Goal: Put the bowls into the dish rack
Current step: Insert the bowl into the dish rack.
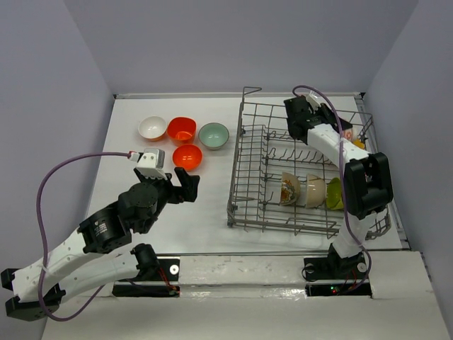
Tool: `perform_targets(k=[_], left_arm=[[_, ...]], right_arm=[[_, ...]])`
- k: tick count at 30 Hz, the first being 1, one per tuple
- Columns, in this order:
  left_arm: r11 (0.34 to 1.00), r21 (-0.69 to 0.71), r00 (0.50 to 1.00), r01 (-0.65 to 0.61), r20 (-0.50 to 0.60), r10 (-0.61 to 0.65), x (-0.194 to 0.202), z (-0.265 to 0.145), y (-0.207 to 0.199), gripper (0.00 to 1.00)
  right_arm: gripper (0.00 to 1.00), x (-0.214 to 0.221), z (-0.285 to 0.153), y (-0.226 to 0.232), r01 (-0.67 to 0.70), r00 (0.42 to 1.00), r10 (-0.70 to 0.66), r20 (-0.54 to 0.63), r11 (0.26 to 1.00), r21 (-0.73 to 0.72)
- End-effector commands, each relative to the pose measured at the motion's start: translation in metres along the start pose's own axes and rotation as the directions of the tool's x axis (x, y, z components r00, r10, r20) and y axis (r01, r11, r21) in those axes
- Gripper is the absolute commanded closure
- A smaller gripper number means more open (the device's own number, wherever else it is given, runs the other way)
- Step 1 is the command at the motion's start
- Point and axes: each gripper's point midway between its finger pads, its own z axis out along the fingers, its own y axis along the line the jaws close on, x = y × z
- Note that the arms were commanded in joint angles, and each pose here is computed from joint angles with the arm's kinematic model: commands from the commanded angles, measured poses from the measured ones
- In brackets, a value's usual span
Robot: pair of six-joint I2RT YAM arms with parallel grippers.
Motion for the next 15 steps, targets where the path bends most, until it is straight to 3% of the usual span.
perform_targets(k=[1,15], left_arm=[[1.000,0.004,1.000,0.002,0.029,-0.002,-0.006,0.003,-0.001,0.01],[1.000,0.004,1.000,-0.004,0.026,0.004,-0.004,0.004,0.000,0.01]], right_arm=[[0.99,0.020,-0.009,-0.034,0.019,0.990,0.017,-0.143,0.970,0.244],[0.98,0.025,-0.008,-0.009,0.117,0.983,-0.079,-0.163,0.964,0.240]])
